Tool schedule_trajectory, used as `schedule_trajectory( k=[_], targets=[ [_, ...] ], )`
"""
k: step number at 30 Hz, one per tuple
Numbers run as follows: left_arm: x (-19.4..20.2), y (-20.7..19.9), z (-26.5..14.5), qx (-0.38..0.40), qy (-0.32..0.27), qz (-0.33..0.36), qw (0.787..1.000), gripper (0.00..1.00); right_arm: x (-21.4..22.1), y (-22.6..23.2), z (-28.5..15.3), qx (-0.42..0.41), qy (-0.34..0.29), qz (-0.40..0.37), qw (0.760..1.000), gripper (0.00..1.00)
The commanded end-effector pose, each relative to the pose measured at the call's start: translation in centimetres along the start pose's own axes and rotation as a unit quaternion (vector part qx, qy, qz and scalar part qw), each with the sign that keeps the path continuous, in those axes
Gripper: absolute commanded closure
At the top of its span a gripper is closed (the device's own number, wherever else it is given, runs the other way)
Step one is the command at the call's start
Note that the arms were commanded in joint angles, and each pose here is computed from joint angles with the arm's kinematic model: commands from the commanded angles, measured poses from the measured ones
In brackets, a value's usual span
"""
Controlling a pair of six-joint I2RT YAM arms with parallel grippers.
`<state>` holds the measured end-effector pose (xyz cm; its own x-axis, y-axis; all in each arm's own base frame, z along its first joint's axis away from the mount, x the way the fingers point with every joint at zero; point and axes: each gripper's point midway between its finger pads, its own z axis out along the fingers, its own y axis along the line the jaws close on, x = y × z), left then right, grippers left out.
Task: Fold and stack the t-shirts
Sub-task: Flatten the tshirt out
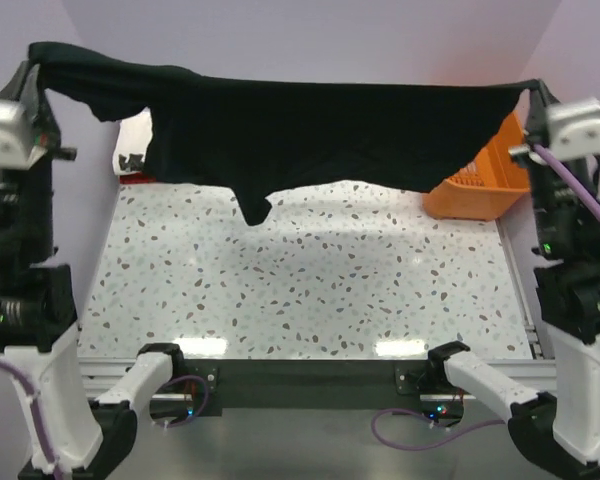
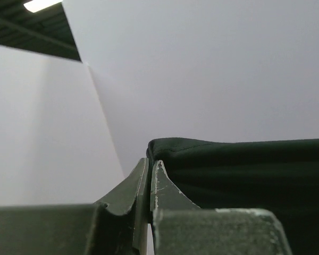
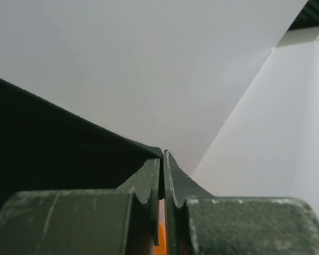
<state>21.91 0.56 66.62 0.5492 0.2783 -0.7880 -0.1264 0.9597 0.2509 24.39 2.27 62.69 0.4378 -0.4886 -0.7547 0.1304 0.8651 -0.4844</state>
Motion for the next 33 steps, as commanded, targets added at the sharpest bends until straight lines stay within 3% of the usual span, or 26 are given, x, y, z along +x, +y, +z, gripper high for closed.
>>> schedule_trajectory(
  k=[1,8,12,14,15,17,18,19,20,22,23,25,26,28,29,31,32,33],
  targets=[
    [-6.8,4.1,-3.5,-0.092,-0.105,0.032,0.990,1.00,-4.7,-3.4,-2.5,0.049,-0.090,0.041,0.994,1.00],
    [-11.4,6.6,-7.5,-0.147,-0.149,0.063,0.976,1.00,-7.2,-6.4,-4.2,0.094,-0.126,0.014,0.987,1.00],
    [-8.1,5.1,-5.4,-0.106,-0.093,0.078,0.987,1.00,-5.3,-4.8,-1.0,0.082,-0.094,-0.033,0.992,1.00],
    [-3.9,3.1,-4.5,-0.056,-0.033,0.089,0.994,1.00,-3.3,-1.8,0.9,0.032,-0.075,-0.058,0.995,1.00],
    [0.1,0.7,-3.8,-0.001,0.007,0.097,0.995,1.00,-2.2,-0.4,1.6,0.011,-0.065,-0.067,0.996,1.00],
    [6.0,-2.3,-4.8,0.068,0.079,0.096,0.990,1.00,2.6,4.2,3.3,-0.050,-0.021,-0.089,0.995,1.00],
    [11.4,-5.4,-5.5,0.140,0.128,0.099,0.977,1.00,4.3,6.3,3.7,-0.081,-0.011,-0.095,0.992,1.00],
    [14.3,-6.9,-7.1,0.174,0.165,0.093,0.966,1.00,6.4,8.3,3.9,-0.110,0.006,-0.104,0.989,1.00],
    [19.8,-8.9,-8.7,0.208,0.221,0.079,0.950,1.00,10.1,11.5,3.7,-0.149,0.037,-0.110,0.982,1.00],
    [24.3,-11.4,-11.0,0.261,0.260,0.068,0.927,1.00,14.0,15.1,3.4,-0.197,0.060,-0.120,0.971,1.00],
    [28.4,-12.6,-12.7,0.277,0.302,0.055,0.910,1.00,17.8,18.1,2.4,-0.234,0.089,-0.124,0.960,1.00],
    [32.0,-13.3,-13.5,0.278,0.334,0.049,0.899,1.00,22.0,22.0,1.7,-0.282,0.116,-0.125,0.944,1.00],
    [35.9,-14.4,-15.0,0.293,0.377,0.039,0.878,1.00,25.5,24.2,0.4,-0.307,0.144,-0.130,0.932,1.00],
    [39.1,-15.0,-15.3,0.293,0.403,0.037,0.867,1.00,28.5,26.7,0.4,-0.322,0.152,-0.132,0.925,1.00],
    [42.4,-15.8,-16.2,0.299,0.443,0.025,0.845,1.00,32.4,29.3,-0.6,-0.352,0.182,-0.140,0.907,1.00],
    [47.1,-16.5,-16.8,0.299,0.493,0.024,0.817,1.00,35.5,31.6,-0.3,-0.367,0.198,-0.148,0.897,1.00],
    [48.0,-16.4,-15.8,0.295,0.498,0.027,0.815,1.00,38.7,33.7,-0.4,-0.384,0.224,-0.156,0.882,1.00],
    [49.4,-16.0,-15.3,0.280,0.511,0.034,0.812,1.00,39.8,34.2,0.3,-0.378,0.230,-0.163,0.882,1.00]
  ],
)
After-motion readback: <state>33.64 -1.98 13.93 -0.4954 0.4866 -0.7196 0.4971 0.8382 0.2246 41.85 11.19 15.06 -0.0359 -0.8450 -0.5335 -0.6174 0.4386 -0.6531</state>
